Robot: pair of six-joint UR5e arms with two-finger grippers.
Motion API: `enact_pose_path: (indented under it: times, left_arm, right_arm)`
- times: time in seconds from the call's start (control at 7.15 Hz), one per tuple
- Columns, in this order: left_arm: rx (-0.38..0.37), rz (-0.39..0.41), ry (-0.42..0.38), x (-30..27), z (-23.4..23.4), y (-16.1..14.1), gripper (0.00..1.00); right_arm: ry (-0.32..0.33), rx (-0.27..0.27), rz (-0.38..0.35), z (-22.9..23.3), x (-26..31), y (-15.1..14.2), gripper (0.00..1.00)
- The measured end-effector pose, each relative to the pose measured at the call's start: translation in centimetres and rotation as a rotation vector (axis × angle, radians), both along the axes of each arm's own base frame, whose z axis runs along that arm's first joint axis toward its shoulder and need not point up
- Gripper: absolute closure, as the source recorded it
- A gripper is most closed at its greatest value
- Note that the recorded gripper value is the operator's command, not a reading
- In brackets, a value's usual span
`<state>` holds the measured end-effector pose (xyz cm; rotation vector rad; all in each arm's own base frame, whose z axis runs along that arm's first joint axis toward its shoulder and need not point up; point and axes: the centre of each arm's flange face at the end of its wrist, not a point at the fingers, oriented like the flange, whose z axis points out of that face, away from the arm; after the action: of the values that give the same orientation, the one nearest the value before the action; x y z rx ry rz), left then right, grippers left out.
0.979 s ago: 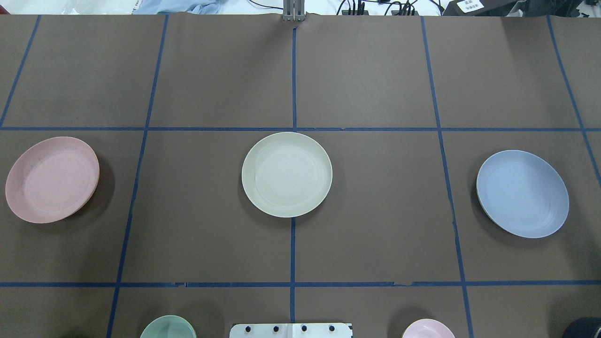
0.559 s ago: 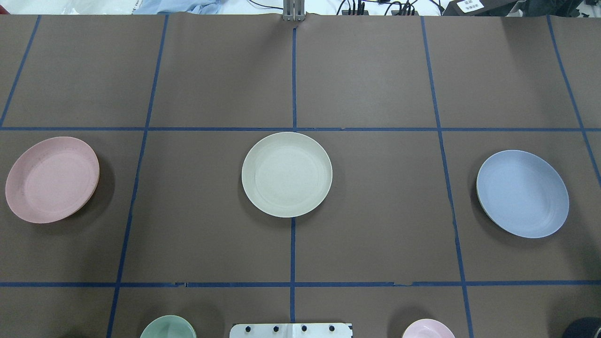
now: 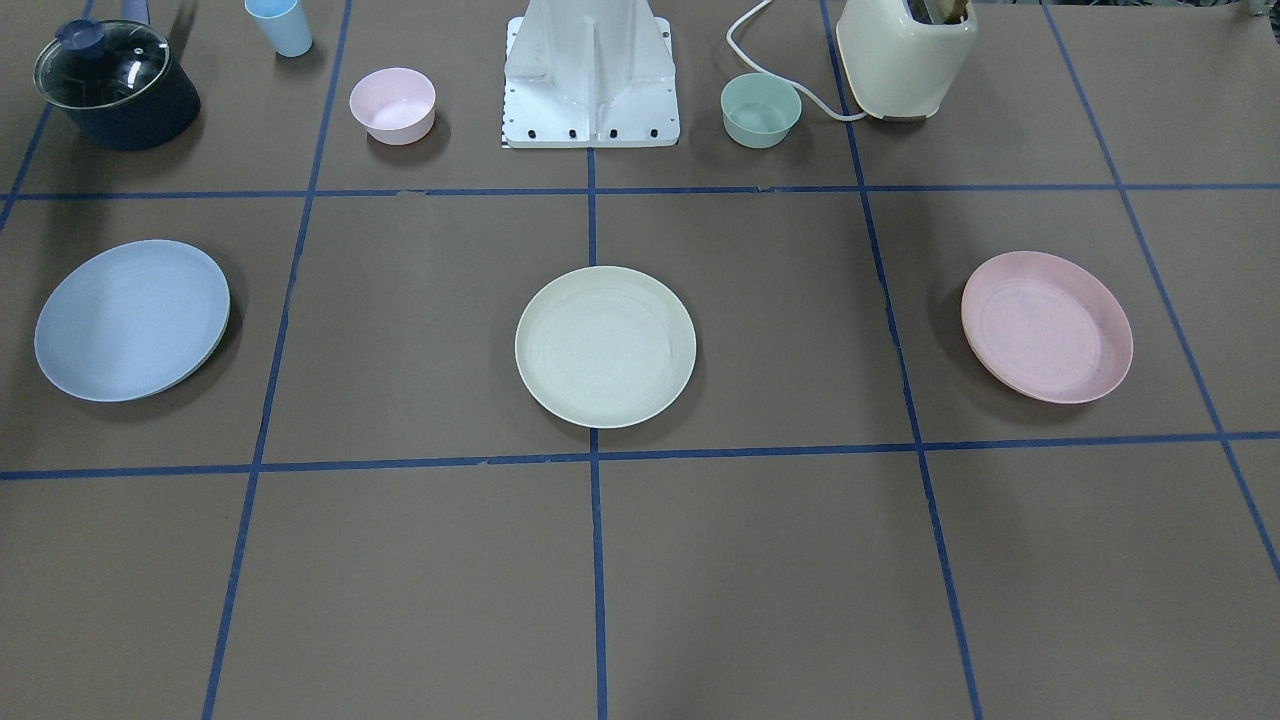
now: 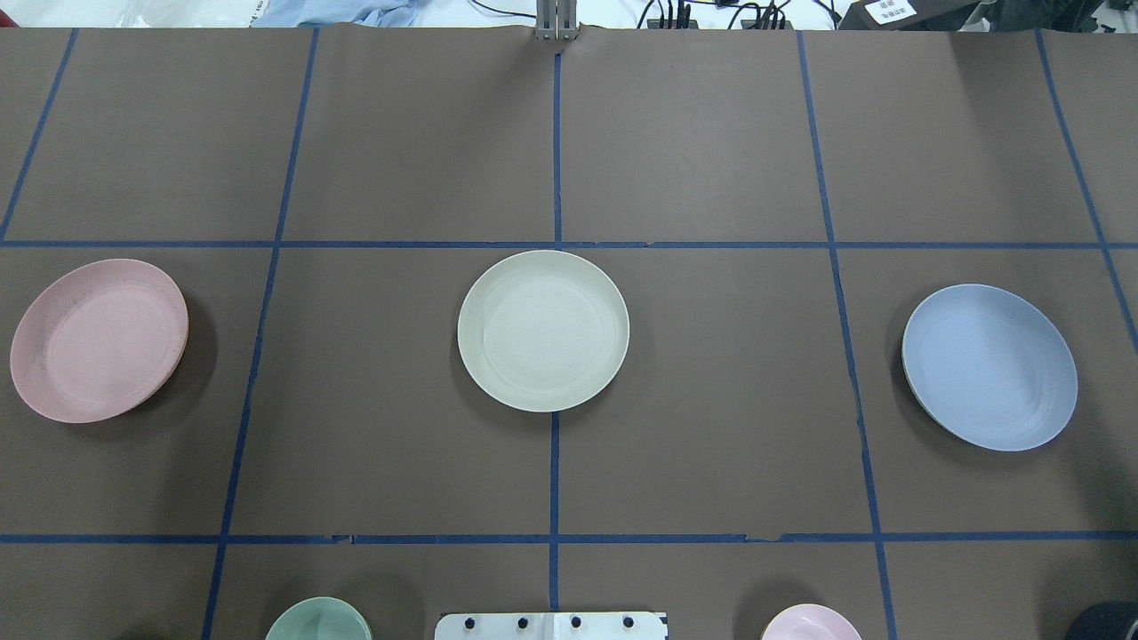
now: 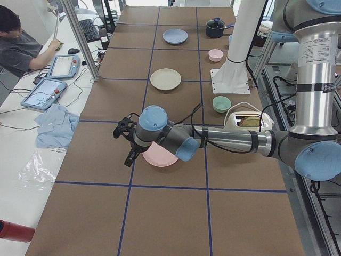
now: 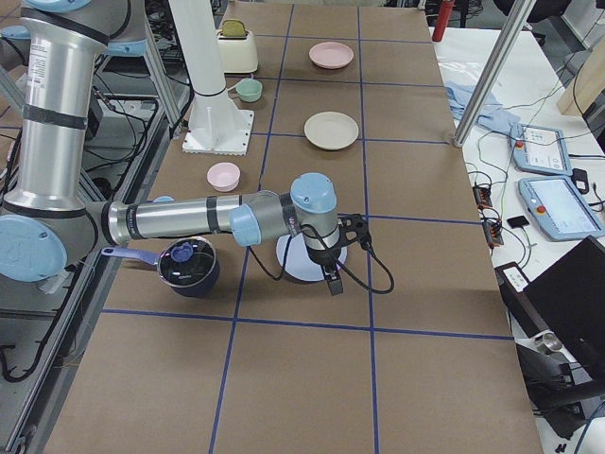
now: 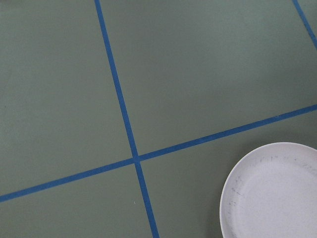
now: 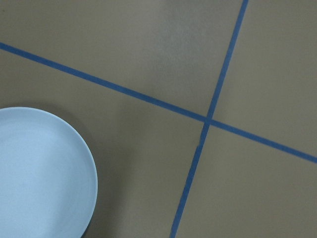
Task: Stack three plates with pink and blue
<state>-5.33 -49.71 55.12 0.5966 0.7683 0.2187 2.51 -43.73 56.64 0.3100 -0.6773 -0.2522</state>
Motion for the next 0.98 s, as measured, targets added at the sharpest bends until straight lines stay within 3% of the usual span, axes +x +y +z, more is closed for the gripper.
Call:
enact_pose_path:
  times: [0.14, 0.42, 0.56, 0.7, 0.98]
  left_arm:
    - [0.079, -0.033, -0.011, -0.1, -1.5, -1.1, 0.0]
    - [0.137, -0.055, 0.004, 0.6, -1.1, -1.8, 0.0]
    - [0.131, -0.035, 0.026, 3.0, 0.2, -1.3, 0.0]
    - [0.077, -0.027, 0.053, 6.9, 2.3, -0.3, 0.0]
    - [0.002, -0.073, 0.129, 13.4, 7.7, 3.5, 0.0]
  right_arm:
    - [-0.006, 0.048, 0.0, -1.3, -0.2, -1.3, 0.0]
    - [-0.026, 0.085, -0.007, -2.5, -0.4, -2.6, 0.0]
    - [-0.033, 0.097, -0.011, -2.9, -0.6, -2.8, 0.0]
    - [-0.04, 0.1, -0.007, -3.0, -0.7, -3.0, 0.0]
    - [-0.047, 0.093, 0.003, -3.0, -0.8, -3.1, 0.0]
